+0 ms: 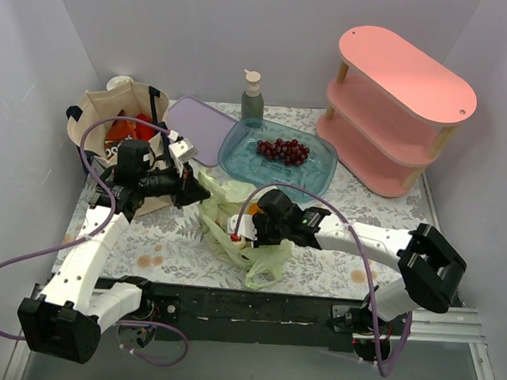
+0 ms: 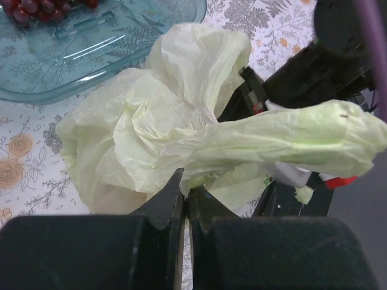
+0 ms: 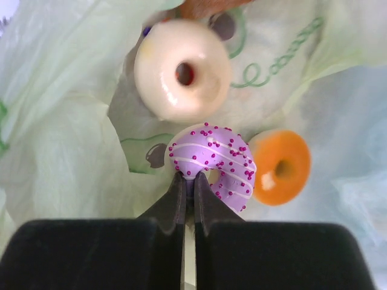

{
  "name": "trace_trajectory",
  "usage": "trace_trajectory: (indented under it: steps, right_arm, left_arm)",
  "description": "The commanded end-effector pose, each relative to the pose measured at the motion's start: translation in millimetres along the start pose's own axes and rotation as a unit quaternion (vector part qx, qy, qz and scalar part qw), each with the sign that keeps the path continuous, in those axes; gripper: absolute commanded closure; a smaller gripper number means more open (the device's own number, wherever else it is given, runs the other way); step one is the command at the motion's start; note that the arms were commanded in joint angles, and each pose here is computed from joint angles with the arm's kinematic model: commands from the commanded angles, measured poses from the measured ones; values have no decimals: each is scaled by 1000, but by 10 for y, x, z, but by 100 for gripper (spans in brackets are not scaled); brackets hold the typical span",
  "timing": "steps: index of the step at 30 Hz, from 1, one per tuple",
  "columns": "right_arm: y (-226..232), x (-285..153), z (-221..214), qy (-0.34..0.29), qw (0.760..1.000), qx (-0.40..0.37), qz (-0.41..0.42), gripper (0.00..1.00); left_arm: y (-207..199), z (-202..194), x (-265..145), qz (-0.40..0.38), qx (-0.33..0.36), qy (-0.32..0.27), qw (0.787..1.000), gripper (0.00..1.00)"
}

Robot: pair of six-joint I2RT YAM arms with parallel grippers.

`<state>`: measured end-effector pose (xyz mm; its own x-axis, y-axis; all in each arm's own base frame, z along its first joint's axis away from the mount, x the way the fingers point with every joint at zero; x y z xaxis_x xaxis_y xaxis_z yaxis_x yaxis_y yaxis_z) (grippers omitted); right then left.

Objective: Untie the knot of the grocery bags and take out the mixed food

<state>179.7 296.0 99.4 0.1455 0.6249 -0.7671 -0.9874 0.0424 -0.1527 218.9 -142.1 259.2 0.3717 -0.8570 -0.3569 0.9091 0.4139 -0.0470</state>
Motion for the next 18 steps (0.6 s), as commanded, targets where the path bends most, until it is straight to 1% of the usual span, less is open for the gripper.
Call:
trace_trajectory:
  steps: [1, 7, 8, 10, 11, 12, 13, 14, 15, 16, 18]
  right_arm:
    - [-148, -382, 516, -86, 996, 6, -30, 99]
    - [-129, -572, 666, -112, 993, 12, -22, 99]
    - [-69, -610, 691, -118, 993, 13, 4, 99]
    - [-67, -761, 824, -151, 988, 24, 16, 99]
    - [-39, -826, 931, -183, 982, 24, 32, 99]
    - [-12, -910, 992, -212, 976, 38, 34, 99]
    - [-11, -963, 1048, -230, 972, 42, 31, 99]
    - [-37, -1014, 1126, -250, 967, 43, 23, 99]
    - [-45, -1059, 1163, -259, 965, 46, 20, 99]
    - [-74, -1113, 1230, -266, 963, 49, 15, 99]
    - [-122, -1190, 1280, -268, 962, 51, 1, 99]
  left_arm:
    - [-70, -111, -66, 7, 31, 18, 999, 100]
    - [-74, -183, -70, 14, 28, 27, 999, 100]
    - [-71, -186, -70, 15, 22, 28, 999, 100]
    - [-52, -160, -66, 19, 19, 26, 999, 100]
    - [-49, -146, -61, 20, 10, 26, 999, 100]
    - [-38, -119, -64, 22, 8, 24, 999, 98]
    - [-25, -97, -61, 25, 6, 21, 999, 90]
    - [-10, -83, -52, 26, 0, 23, 999, 76]
    - [3, -8, -71, 34, -13, 20, 999, 56]
    - [21, 47, -89, 42, -19, 21, 999, 46]
    - [91, 106, -129, 69, -29, 32, 997, 34]
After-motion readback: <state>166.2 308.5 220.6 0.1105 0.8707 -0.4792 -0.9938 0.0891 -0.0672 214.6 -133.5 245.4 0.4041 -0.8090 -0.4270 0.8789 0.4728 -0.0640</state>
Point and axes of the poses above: each gripper's point midway between its finger pads, its own x axis out along the fingers, its own y axis along the line the jaws close on, z = x × y, the point moved 4 cm from there along -x, back along the fingers, and after that the axes turned 15 degrees about x, right-handed, at the moved point
